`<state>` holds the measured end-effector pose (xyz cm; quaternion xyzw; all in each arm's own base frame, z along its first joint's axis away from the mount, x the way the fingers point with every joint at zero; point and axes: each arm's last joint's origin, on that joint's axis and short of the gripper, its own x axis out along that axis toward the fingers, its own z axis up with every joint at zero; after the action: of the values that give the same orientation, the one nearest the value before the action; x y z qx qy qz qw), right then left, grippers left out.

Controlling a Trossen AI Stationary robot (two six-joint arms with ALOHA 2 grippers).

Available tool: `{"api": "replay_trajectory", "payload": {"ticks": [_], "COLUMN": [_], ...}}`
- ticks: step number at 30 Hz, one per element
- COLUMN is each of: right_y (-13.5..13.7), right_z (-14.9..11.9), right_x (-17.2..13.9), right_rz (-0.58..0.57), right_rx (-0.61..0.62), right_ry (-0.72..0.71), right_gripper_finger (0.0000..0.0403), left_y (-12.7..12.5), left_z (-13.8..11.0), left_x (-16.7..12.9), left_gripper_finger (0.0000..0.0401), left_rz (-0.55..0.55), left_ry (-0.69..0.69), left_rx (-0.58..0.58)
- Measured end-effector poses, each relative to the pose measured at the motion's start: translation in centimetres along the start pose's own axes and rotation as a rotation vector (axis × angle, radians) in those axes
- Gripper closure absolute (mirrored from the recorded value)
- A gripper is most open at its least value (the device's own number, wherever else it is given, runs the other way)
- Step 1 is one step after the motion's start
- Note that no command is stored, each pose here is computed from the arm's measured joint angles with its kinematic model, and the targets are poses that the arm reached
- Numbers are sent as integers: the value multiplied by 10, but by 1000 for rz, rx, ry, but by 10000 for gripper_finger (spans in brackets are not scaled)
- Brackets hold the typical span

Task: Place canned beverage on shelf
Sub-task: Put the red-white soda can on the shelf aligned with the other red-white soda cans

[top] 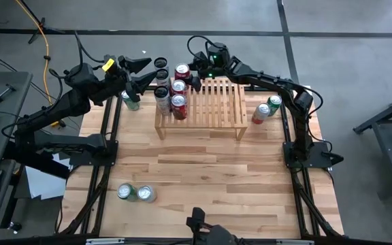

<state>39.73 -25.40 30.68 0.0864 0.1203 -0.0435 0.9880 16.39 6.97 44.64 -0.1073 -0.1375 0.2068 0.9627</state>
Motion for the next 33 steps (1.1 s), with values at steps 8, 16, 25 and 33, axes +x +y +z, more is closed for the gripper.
{"api": "replay_trajectory", "payload": {"ticks": [8, 16, 25, 33], "right_y": [-1, 3, 6, 6], "right_z": [-1, -5, -5, -5], "right_x": [0, 6, 9, 9], "right_rz": [-50, -35, -25, -25], "right_rx": [-1, 1, -3, 0], "right_ry": [5, 18, 10, 8], "right_gripper_finger": [80, 79, 79, 78], "left_y": [0, 0, 0, 0], "left_z": [0, 0, 0, 0], "left_x": [0, 0, 0, 0], "left_gripper_finger": [41, 41, 41, 41], "left_rz": [0, 0, 0, 0], "left_ry": [0, 0, 0, 0], "left_rx": [0, 0, 1, 1]}}
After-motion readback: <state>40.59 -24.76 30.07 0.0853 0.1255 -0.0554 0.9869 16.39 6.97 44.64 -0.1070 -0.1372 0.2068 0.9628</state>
